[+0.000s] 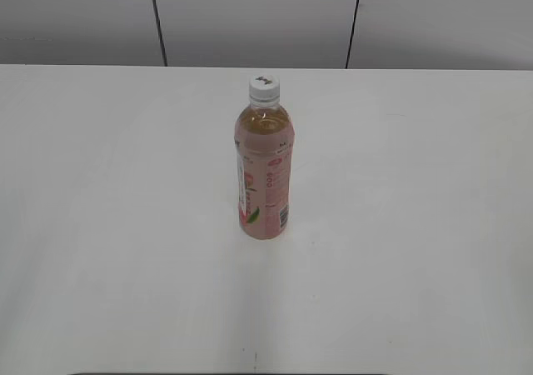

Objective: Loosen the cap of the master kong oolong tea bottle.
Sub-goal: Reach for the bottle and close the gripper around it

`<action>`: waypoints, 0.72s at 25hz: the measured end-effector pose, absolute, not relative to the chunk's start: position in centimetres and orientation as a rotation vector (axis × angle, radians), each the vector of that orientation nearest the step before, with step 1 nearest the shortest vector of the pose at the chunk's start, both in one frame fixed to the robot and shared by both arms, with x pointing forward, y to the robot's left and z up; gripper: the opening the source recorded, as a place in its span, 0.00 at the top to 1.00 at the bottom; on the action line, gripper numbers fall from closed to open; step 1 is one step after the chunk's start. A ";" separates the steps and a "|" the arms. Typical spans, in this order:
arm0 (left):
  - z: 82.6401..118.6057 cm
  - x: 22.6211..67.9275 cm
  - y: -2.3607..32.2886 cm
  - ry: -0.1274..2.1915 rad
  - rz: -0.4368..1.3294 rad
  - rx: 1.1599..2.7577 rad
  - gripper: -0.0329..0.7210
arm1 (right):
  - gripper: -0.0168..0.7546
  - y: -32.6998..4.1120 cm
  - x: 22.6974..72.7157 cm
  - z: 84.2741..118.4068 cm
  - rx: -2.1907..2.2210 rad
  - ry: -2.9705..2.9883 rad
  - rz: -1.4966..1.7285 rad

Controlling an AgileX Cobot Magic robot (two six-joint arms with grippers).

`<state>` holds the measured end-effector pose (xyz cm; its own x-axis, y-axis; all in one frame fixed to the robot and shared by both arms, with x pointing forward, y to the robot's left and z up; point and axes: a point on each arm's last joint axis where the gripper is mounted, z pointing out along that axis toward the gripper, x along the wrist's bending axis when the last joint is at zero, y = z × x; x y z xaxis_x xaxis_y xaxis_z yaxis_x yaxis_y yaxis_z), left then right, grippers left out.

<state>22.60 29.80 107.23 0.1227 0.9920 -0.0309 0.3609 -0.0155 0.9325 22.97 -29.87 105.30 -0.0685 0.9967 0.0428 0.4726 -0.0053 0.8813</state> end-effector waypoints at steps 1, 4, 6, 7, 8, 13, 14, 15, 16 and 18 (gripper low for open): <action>107.2 22.6 29.8 1.378 0.910 1.525 0.40 | 0.40 -29.9 23.0 105.3 1.544 1.611 1.004; 107.2 22.6 29.8 1.378 0.910 1.525 0.40 | 0.40 -29.9 23.0 105.3 1.546 1.614 1.012; 107.2 22.6 29.8 1.378 0.910 1.525 0.40 | 0.40 -29.9 23.0 105.3 1.544 1.611 1.004; 107.2 22.6 29.8 1.378 0.910 1.525 0.40 | 0.40 -29.9 23.0 105.3 1.544 1.611 1.004; 107.2 22.6 29.8 1.378 0.910 1.525 0.40 | 0.40 -29.9 23.0 105.3 1.546 1.614 1.012; 107.2 22.6 29.8 1.378 0.910 1.525 0.40 | 0.40 -29.9 23.0 105.3 1.546 1.614 1.012; 107.2 22.6 29.8 1.378 0.910 1.525 0.40 | 0.40 -29.9 23.0 105.3 1.546 1.614 1.012; 107.2 22.6 29.8 1.378 0.910 1.525 0.40 | 0.40 -29.9 23.0 105.3 1.546 1.614 1.012; 107.2 22.6 29.8 1.378 0.910 1.525 0.40 | 0.40 -29.9 23.0 105.3 1.546 1.614 1.012; 107.2 22.6 29.8 1.378 0.910 1.525 0.40 | 0.40 -29.9 23.0 105.3 1.544 1.611 1.004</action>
<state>22.60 29.80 107.23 0.1227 0.9920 -0.0309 0.3609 -0.0155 0.9325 22.98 -29.93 105.30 -0.0640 0.9973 0.0362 0.4721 -0.0017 0.8815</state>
